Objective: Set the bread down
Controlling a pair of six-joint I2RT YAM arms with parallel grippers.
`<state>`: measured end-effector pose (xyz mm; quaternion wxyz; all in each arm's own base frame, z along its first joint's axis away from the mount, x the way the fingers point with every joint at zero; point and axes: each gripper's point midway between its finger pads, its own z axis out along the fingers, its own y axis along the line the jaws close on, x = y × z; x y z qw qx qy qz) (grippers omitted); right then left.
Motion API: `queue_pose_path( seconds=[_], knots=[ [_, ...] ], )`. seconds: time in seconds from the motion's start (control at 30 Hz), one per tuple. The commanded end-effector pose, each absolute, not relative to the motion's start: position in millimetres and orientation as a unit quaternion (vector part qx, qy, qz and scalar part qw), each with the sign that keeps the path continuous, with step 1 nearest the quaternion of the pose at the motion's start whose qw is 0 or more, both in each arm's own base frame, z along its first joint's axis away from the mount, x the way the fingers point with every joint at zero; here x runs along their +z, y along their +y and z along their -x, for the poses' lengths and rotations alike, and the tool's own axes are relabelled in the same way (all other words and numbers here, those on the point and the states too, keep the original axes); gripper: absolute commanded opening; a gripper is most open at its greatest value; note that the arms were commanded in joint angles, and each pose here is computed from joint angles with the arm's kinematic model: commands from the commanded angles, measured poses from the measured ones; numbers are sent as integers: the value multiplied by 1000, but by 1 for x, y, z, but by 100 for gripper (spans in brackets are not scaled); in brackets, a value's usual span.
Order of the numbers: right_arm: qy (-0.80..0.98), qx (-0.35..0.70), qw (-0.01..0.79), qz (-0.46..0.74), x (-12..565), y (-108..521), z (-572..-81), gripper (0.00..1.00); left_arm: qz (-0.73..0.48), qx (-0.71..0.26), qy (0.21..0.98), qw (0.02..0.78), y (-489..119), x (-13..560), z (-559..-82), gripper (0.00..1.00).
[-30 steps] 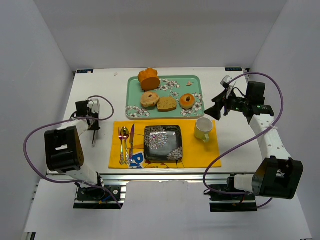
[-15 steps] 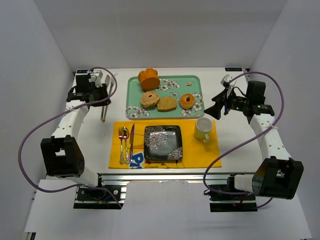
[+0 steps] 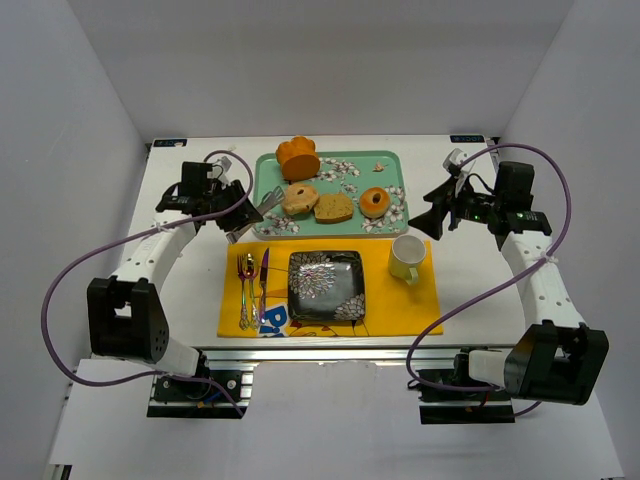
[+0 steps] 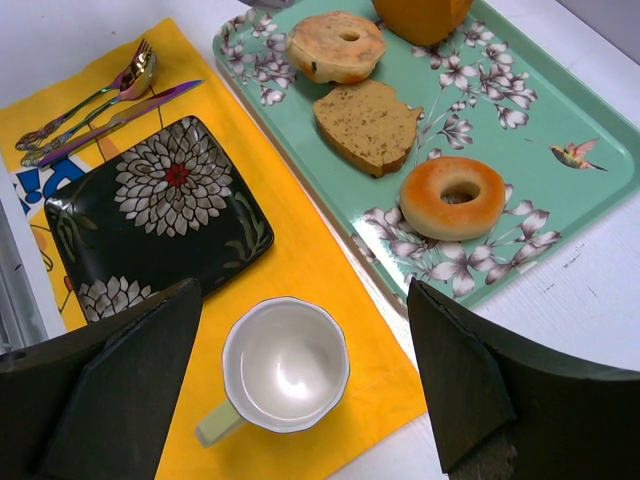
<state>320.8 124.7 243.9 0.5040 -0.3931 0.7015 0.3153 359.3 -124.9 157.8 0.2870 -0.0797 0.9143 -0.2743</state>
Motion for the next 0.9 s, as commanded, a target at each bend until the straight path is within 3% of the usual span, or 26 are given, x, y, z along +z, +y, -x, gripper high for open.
queue_pose_path(
  seconds=[0.0, 0.3, 0.87],
  knots=[
    [690, 320, 514, 397, 255, 127, -313, 88, 101, -300, 903, 291, -136, 170, -366, 49],
    [692, 318, 512, 398, 253, 126, -308, 89, 115, -298, 916, 245, -139, 152, -368, 52],
    [691, 316, 512, 400, 250, 126, -307, 89, 138, -367, 889, 238, -159, 157, -372, 55]
  ],
)
